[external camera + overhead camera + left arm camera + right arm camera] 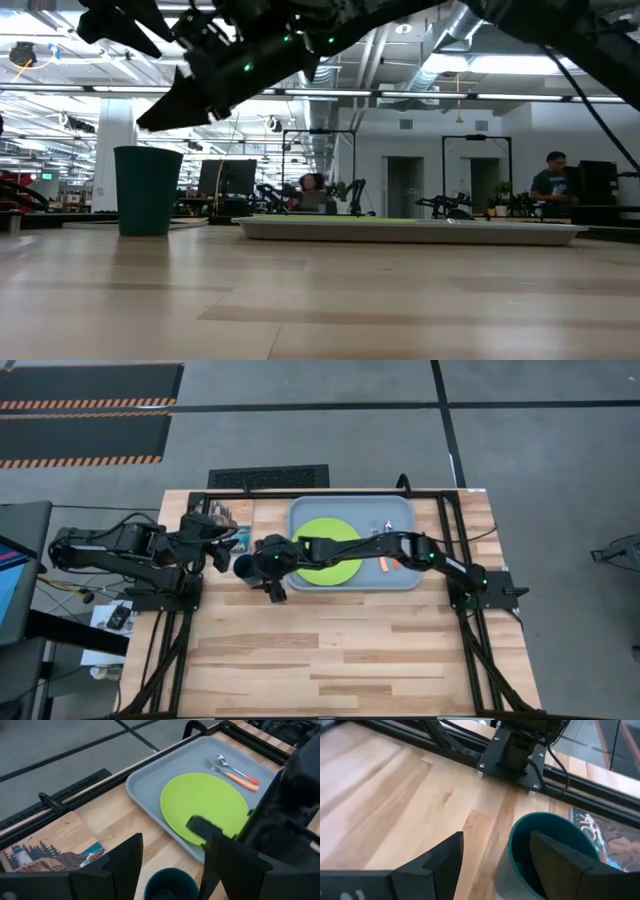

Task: Pick and place plate/cup/fork/spoon on tray
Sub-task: Put the blue cup on the gray tray to the top left of the green plate

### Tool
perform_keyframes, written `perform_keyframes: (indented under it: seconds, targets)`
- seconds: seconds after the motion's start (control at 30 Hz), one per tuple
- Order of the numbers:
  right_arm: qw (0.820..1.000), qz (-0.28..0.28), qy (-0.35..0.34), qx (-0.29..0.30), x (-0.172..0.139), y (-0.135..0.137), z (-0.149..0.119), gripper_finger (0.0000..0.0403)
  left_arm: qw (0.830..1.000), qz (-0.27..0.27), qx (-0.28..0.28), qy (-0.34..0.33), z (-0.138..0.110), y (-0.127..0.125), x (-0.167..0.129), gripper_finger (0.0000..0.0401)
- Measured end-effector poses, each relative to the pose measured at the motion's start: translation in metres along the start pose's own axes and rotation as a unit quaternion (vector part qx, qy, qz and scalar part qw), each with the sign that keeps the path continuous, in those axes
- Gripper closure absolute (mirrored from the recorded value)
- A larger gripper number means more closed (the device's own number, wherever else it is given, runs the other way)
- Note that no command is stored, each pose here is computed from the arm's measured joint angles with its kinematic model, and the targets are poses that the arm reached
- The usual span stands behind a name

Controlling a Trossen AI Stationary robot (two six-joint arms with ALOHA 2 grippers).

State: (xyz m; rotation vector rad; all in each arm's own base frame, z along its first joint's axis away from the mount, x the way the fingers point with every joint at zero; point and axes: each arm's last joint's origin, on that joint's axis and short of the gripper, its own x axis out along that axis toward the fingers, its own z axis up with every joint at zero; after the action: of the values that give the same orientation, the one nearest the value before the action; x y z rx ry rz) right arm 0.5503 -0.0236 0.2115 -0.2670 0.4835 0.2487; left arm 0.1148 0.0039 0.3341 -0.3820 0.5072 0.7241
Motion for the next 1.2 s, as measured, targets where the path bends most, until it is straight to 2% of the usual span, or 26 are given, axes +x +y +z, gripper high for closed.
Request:
perform_keyframes:
  seconds: [0.17, 0.43, 0.53, 0.63, 0.73, 0.9, 1.1, 1.2]
  targets:
    - [1.000, -0.007, 0.015, -0.010, 0.010, -0.005, -0.004, 0.0149, 1.000, 0.001, 0.000, -0.001, 0.000, 0.000, 0.000, 0.0183]
    - [0.996, -0.018, 0.082, -0.036, 0.008, -0.004, -0.013, 0.0160, 1.000, 0.007, 0.000, -0.006, 0.000, 0.000, 0.000, 0.0183]
    - [0.994, -0.010, 0.101, -0.050, 0.007, -0.003, -0.017, 0.0188, 1.000, 0.007, -0.001, -0.006, 0.000, 0.000, 0.000, 0.0183]
    - [0.990, -0.032, 0.120, -0.061, 0.008, -0.001, -0.018, 0.0227, 1.000, 0.007, -0.001, -0.006, 0.000, 0.000, 0.000, 0.0183]
    - [0.986, -0.067, 0.136, -0.072, 0.006, 0.000, -0.016, 0.0281, 1.000, 0.008, -0.002, -0.007, 0.000, 0.000, 0.000, 0.0183]
    - [0.983, -0.068, 0.150, -0.079, 0.004, 0.000, -0.017, 0.0384, 1.000, 0.010, -0.002, -0.009, 0.001, 0.001, 0.000, 0.0183]
    - [0.981, -0.083, 0.163, -0.065, -0.005, -0.001, -0.011, 0.0396, 1.000, 0.010, -0.005, -0.009, 0.001, 0.001, 0.000, 0.0183]
    - [0.983, -0.093, 0.145, -0.070, -0.029, -0.008, 0.013, 0.0396, 1.000, 0.010, -0.005, -0.009, 0.001, 0.001, 0.000, 0.0183]
